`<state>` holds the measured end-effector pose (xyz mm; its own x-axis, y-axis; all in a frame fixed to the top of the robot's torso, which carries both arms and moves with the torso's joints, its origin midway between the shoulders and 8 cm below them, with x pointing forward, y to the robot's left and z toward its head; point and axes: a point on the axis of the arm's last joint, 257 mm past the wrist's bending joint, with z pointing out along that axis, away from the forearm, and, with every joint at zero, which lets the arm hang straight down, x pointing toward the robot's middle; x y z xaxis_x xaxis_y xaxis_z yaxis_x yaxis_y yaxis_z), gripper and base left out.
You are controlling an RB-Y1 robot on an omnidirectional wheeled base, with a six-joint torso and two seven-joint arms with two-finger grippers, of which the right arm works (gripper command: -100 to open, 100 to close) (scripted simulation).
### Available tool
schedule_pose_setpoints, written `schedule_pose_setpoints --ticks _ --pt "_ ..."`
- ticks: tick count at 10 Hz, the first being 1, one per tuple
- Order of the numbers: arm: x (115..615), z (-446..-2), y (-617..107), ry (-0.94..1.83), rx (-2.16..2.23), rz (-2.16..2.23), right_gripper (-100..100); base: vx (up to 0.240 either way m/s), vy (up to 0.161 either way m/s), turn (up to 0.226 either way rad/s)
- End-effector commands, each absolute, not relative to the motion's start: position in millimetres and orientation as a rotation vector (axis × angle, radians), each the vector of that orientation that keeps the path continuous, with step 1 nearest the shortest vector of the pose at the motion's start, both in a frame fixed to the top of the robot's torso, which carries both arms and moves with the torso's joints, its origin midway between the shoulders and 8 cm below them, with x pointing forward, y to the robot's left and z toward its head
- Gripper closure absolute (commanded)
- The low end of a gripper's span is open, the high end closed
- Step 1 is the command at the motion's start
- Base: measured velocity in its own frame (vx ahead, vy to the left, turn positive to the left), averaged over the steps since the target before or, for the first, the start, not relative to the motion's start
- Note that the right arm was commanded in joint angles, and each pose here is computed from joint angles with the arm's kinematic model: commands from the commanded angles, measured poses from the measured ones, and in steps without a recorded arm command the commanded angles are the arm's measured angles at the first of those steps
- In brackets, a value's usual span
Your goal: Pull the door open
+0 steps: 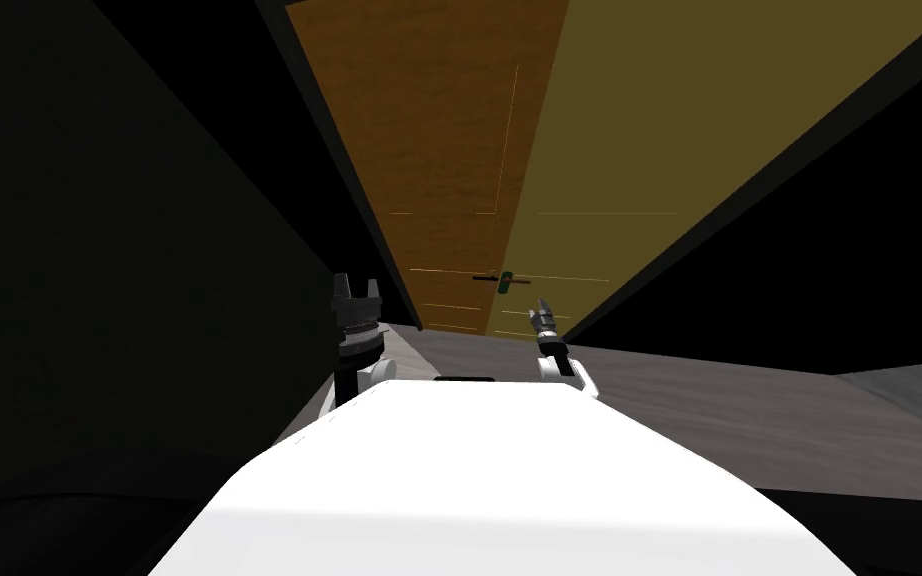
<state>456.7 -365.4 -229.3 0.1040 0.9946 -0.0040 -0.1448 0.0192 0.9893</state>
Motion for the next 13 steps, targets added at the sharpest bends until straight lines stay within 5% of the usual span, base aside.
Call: schedule_pose_setpoints --ticks 1,13 --pt "456.5 -243.3 -368.8 1.048 1.168 1.175 -100 0.168 -0.016 0.034" --pt "438.5 -297.8 -450.4 1.069 1.303 1.030 -100 0.133 0.002 0.035"
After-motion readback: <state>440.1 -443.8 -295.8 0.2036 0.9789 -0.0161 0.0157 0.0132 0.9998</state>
